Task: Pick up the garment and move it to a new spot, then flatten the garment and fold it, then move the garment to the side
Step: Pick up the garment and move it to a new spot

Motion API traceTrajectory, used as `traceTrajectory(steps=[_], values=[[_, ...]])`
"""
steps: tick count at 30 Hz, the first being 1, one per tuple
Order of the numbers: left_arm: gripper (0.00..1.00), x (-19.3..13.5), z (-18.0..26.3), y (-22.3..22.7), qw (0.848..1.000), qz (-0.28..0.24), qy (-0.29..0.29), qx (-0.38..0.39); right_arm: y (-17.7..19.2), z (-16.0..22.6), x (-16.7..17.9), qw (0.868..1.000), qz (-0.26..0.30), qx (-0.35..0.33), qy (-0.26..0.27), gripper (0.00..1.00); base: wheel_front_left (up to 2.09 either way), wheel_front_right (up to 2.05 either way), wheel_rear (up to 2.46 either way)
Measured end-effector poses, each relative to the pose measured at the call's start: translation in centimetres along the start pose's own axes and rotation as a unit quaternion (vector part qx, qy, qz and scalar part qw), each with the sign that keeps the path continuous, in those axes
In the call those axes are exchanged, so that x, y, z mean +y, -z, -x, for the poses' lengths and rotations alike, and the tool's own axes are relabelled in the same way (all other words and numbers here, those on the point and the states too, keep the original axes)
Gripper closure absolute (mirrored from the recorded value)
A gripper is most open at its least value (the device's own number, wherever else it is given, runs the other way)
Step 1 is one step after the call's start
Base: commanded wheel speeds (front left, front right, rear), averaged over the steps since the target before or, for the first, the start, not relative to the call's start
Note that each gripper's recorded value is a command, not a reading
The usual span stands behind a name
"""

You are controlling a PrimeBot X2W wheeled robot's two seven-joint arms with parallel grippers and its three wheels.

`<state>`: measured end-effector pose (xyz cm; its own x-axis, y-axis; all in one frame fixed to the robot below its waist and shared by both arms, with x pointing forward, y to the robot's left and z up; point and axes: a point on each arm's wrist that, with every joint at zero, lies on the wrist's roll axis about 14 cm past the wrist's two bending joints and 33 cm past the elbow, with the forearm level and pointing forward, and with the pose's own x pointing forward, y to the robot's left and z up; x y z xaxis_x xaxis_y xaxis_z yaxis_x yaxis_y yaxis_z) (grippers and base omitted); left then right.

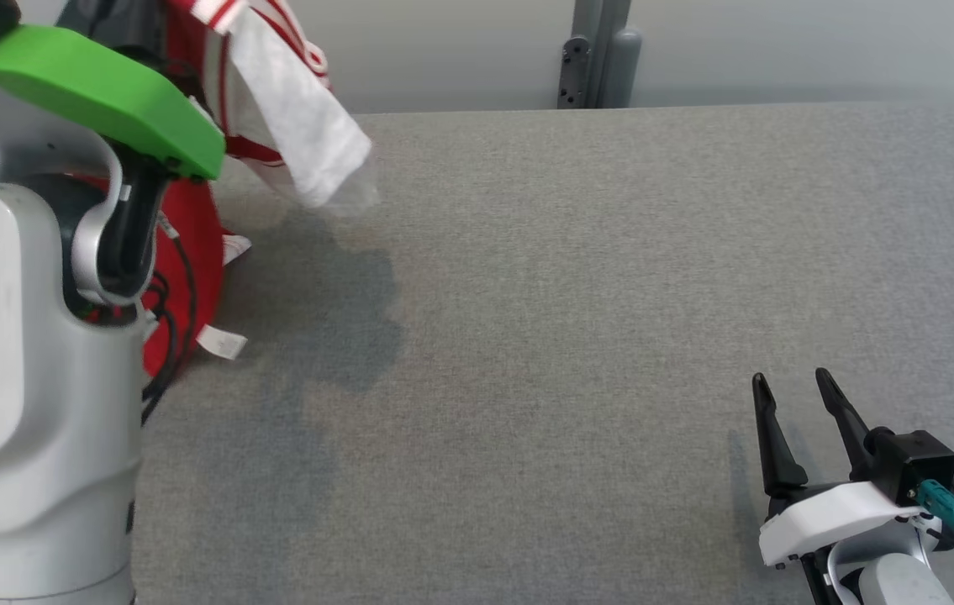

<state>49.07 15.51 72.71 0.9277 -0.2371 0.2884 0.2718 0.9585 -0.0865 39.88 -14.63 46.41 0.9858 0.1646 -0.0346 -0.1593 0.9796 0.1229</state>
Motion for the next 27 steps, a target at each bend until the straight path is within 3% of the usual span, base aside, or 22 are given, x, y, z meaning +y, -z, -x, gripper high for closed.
traceTrajectory(steps=[8,13,19,22,27], values=[[1.0,-11.9,1.1,-1.3,0.984,0.102,0.145,0.003,-1.2,2.7,-3.2,0.998,0.003,-0.016,0.055,0.0,0.0,0.0,0.0],[1.0,-17.3,0.8,2.0,0.969,0.137,0.199,0.051,-2.0,4.3,-5.1,0.996,0.004,-0.027,0.09,0.0,0.0,0.0,0.0],[1.0,-21.5,-0.7,11.1,0.952,0.169,0.206,0.152,-2.4,6.0,-7.5,0.991,0.004,-0.03,0.133,0.0,0.0,0.0,0.0],[1.0,-22.1,-0.8,17.4,0.945,0.162,0.185,0.214,-2.2,7.0,-8.7,0.987,0.002,-0.026,0.157,0.0,0.0,0.0,0.0],[1.0,-22.9,1.5,26.9,0.922,0.145,0.171,0.315,-1.2,8.9,-10.6,0.981,0.004,-0.007,0.195,0.0,0.0,0.0,0.0]])
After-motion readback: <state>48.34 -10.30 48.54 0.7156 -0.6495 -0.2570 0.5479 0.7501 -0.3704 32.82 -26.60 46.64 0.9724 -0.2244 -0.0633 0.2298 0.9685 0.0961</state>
